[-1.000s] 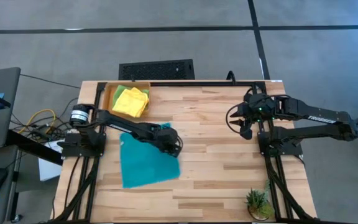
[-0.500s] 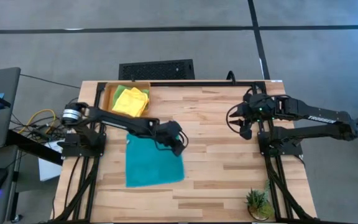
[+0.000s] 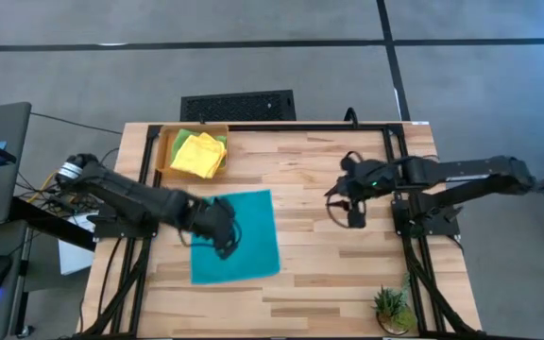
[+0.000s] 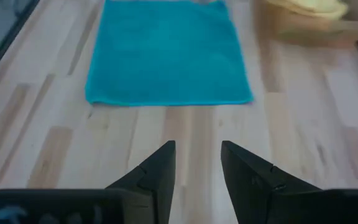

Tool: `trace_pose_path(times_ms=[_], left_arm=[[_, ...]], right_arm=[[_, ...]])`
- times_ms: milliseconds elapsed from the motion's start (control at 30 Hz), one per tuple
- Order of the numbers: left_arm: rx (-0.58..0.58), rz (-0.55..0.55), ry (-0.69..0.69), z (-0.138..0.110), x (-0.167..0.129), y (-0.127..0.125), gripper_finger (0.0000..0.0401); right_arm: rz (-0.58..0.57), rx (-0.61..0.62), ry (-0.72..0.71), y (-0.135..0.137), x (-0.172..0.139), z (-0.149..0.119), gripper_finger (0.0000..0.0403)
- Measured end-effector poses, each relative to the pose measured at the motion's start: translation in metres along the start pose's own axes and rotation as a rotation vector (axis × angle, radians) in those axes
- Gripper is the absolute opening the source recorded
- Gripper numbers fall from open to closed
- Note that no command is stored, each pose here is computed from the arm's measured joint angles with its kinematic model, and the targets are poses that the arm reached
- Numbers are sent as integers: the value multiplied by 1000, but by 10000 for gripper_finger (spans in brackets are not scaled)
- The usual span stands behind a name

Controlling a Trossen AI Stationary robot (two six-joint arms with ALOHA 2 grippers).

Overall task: Fold microfiber towels
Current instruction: Fold the blue microfiber towel

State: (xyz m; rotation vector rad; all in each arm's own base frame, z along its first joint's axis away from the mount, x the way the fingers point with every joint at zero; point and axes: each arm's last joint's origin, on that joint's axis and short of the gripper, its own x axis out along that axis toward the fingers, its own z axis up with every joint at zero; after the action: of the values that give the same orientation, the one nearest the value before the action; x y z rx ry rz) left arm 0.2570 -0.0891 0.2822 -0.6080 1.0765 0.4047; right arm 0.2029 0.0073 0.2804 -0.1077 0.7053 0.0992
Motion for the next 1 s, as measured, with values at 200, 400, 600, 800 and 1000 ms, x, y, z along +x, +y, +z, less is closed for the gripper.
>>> trace_pose_path(times_ms=[200,400,600,800,1000], left_arm=[[-35,5,126,-44,-5,-17,161],[-78,20,215,-83,-13,-27,161],[-117,45,240,-115,-13,-30,161],[-158,52,249,-135,-9,-29,161],[-180,67,253,-144,-8,-26,161]], right_arm=[[55,-42,52,12,30,22,154],[157,-97,79,23,72,41,154],[204,-213,149,28,114,52,154],[369,-306,175,42,145,54,154],[431,-439,164,70,179,44,154]])
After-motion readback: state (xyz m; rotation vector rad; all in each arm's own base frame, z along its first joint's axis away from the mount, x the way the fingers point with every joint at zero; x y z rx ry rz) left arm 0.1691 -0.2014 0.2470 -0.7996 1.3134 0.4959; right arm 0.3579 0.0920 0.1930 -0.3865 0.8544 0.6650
